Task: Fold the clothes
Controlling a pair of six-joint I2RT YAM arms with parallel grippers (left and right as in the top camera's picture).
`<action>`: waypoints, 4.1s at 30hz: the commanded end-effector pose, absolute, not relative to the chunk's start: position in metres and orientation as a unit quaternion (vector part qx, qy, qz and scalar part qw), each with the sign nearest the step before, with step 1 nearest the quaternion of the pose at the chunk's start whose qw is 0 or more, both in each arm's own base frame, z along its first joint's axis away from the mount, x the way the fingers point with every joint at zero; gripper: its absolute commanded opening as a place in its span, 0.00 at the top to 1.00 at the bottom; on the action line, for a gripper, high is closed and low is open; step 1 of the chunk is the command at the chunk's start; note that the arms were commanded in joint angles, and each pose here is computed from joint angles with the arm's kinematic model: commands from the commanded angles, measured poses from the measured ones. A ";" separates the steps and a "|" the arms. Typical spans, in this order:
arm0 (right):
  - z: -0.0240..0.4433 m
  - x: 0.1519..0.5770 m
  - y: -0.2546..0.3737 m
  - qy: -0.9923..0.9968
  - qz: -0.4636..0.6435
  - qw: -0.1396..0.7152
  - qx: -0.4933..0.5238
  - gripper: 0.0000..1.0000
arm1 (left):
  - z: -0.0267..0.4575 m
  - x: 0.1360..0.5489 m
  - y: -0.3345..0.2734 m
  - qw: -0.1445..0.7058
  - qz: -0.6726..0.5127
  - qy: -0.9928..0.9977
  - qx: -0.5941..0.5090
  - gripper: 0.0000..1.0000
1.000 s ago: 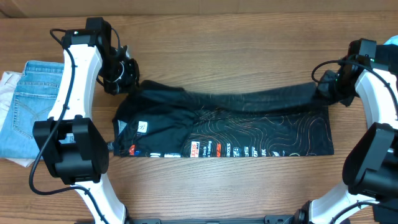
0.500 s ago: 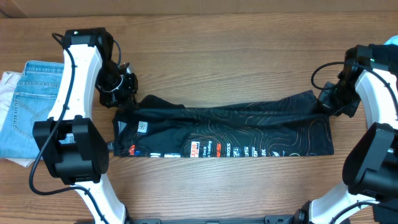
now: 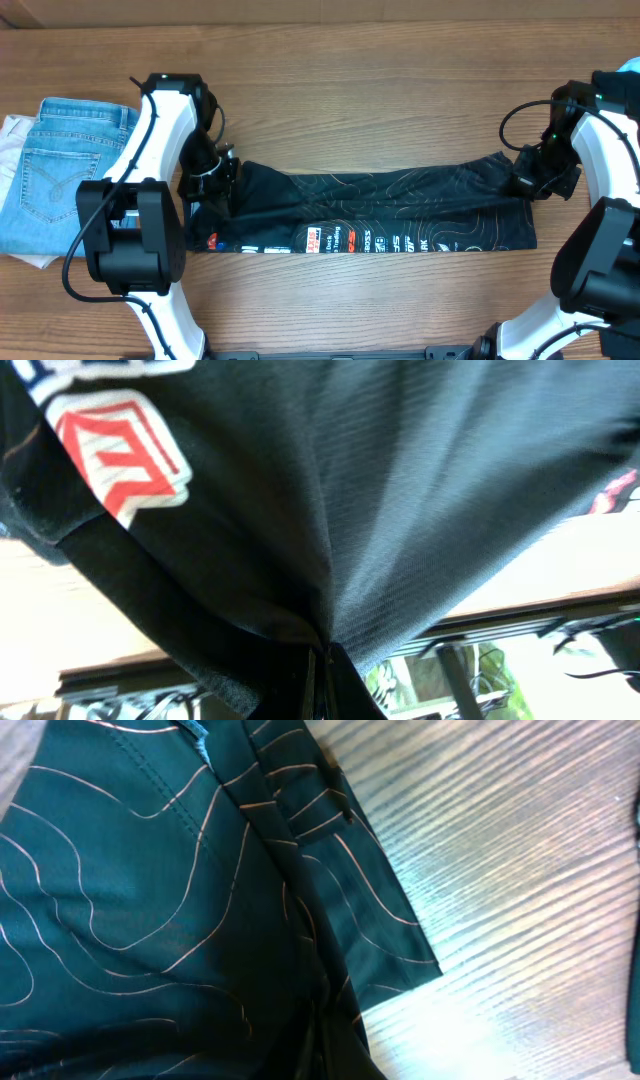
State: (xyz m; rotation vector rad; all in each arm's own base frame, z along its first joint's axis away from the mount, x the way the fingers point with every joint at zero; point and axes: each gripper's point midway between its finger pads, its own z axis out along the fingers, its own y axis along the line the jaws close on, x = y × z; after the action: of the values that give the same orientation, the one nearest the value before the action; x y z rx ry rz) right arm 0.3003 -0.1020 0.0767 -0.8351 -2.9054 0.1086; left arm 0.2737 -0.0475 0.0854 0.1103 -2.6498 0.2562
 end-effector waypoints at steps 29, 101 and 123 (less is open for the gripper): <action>0.086 0.297 -0.107 -0.956 0.042 0.054 -0.284 0.74 | 0.065 0.365 -0.090 0.048 0.182 -0.980 0.070 0.53; 0.085 0.302 -0.102 -0.957 0.026 0.049 -0.285 0.74 | 0.095 0.349 -0.142 0.036 0.118 -0.992 0.004 0.96; 0.085 0.301 -0.102 -0.957 0.026 0.049 -0.285 0.70 | 0.092 0.340 -0.178 0.014 0.086 -0.993 -0.081 0.69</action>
State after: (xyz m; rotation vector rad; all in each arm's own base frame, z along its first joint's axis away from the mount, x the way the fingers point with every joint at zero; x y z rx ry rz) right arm 0.2967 -0.1007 0.0770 -0.8452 -2.8872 0.0899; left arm 0.3348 -0.1784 0.0841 -0.2292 -3.0574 0.2731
